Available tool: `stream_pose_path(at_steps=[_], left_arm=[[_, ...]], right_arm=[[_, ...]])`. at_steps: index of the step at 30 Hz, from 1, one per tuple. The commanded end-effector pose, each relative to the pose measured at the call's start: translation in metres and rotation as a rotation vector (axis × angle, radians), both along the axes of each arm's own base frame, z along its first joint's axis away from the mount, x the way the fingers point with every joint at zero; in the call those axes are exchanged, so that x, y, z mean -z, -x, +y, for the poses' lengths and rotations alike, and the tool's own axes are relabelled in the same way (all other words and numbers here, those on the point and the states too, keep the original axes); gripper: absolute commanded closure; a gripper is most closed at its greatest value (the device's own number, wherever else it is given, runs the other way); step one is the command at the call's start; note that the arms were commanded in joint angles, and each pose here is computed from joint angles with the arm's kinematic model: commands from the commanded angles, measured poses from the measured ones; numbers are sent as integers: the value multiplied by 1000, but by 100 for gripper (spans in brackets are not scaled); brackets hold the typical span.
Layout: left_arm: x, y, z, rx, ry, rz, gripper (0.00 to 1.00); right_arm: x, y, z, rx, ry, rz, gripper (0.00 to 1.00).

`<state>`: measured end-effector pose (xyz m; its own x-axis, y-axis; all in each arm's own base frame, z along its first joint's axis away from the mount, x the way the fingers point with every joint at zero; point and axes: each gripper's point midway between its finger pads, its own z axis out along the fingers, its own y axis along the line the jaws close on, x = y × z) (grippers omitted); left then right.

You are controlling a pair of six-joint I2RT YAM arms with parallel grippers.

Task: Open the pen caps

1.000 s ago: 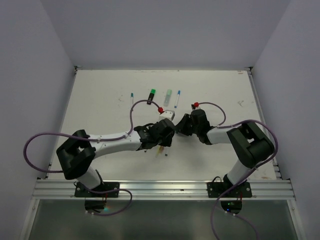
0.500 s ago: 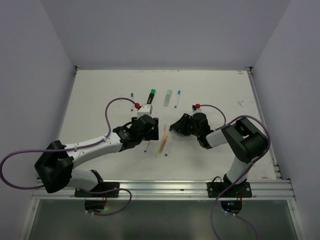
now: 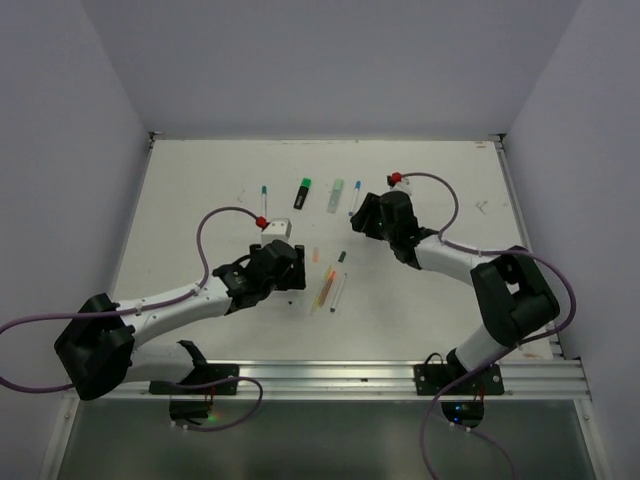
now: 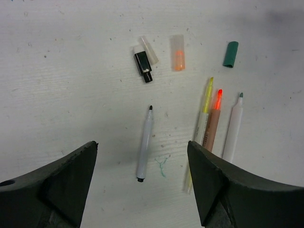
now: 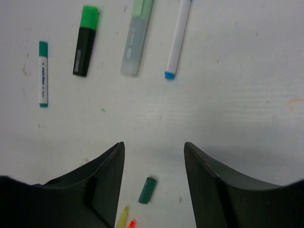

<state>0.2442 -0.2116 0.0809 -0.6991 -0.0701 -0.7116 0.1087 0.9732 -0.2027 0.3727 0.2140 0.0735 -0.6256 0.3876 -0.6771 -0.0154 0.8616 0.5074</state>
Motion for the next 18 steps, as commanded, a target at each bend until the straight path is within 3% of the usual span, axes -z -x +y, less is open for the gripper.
stream_pose_path(at_steps=[1, 10, 18], left_arm=[[-13, -12, 0, -27, 34, -70, 20], [-2, -3, 12, -38, 27, -58, 1], [0, 3, 25, -58, 35, -68, 0]], right_arm=[[-32, -41, -26, 113, 222, -61, 43], [-5, -104, -13, 137, 416, 105, 45], [33, -112, -7, 132, 461, 194, 54]])
